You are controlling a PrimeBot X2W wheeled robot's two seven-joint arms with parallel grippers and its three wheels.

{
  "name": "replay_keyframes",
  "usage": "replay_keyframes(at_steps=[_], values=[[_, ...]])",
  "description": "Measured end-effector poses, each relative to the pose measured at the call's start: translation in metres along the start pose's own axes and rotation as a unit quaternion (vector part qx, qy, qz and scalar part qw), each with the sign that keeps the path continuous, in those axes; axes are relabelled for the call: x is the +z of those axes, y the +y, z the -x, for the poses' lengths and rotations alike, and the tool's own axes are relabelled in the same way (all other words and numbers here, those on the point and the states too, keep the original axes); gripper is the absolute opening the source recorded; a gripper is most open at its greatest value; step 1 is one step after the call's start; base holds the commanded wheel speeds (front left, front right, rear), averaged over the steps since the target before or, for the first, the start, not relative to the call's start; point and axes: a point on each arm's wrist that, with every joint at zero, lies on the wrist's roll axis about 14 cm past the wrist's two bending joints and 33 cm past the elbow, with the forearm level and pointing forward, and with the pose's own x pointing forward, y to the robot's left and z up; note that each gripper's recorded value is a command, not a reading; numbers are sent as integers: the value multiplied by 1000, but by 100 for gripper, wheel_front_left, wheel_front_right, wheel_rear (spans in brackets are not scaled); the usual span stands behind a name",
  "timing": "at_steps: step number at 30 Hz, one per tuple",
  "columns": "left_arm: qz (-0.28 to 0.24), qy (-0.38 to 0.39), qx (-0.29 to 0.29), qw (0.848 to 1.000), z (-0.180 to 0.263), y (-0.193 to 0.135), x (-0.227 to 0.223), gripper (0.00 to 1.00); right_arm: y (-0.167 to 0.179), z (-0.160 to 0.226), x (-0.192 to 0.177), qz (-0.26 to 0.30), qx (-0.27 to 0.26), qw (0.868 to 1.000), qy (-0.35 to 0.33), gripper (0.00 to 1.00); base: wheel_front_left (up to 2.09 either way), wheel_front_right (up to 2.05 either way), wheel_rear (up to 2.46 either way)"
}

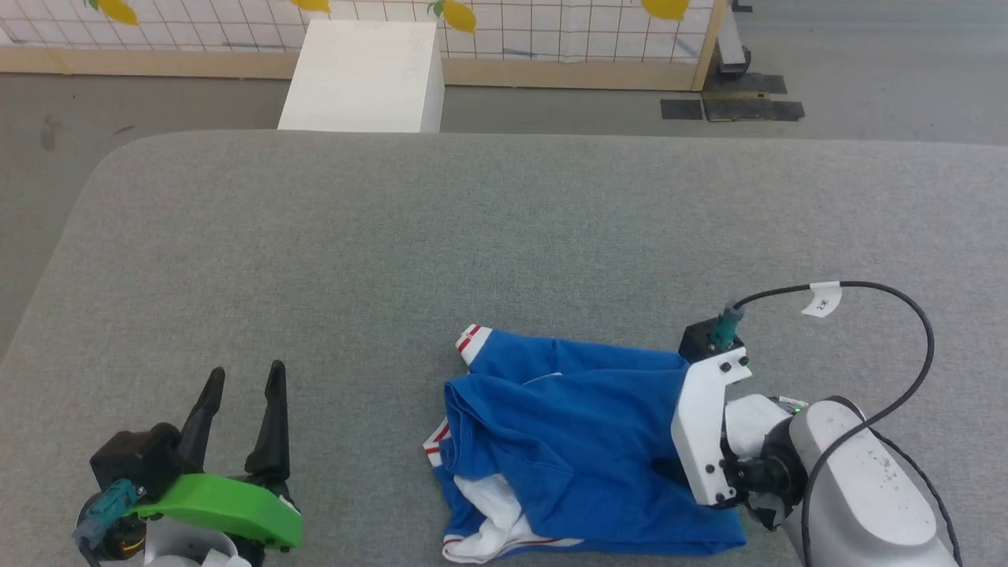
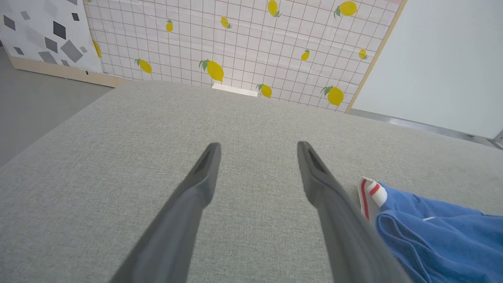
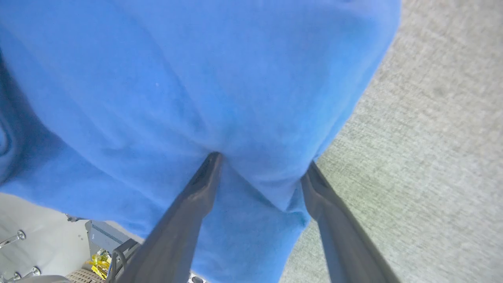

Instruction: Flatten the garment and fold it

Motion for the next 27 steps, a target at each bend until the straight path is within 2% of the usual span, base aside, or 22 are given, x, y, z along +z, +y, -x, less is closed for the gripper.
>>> replay_keyframes(at_steps=[1, 2, 19, 27], values=[[0, 1, 1, 1000, 0, 1, -1, 100, 0, 0, 0, 0, 1, 1000, 2, 17, 0, 0, 0], [1, 0, 1, 1000, 0, 1, -1, 100, 1, -1, 0, 0, 1, 1000, 2, 0, 0, 0, 0], [4, -18, -10, 1000, -2, -6, 8, 100, 5, 12, 6, 13, 1, 1000, -19, 0, 0, 0, 0], [12, -18, -37, 999, -11, -25, 7, 100, -18, 37, 24, 28, -34, 998, -50, 0, 0, 0, 0]])
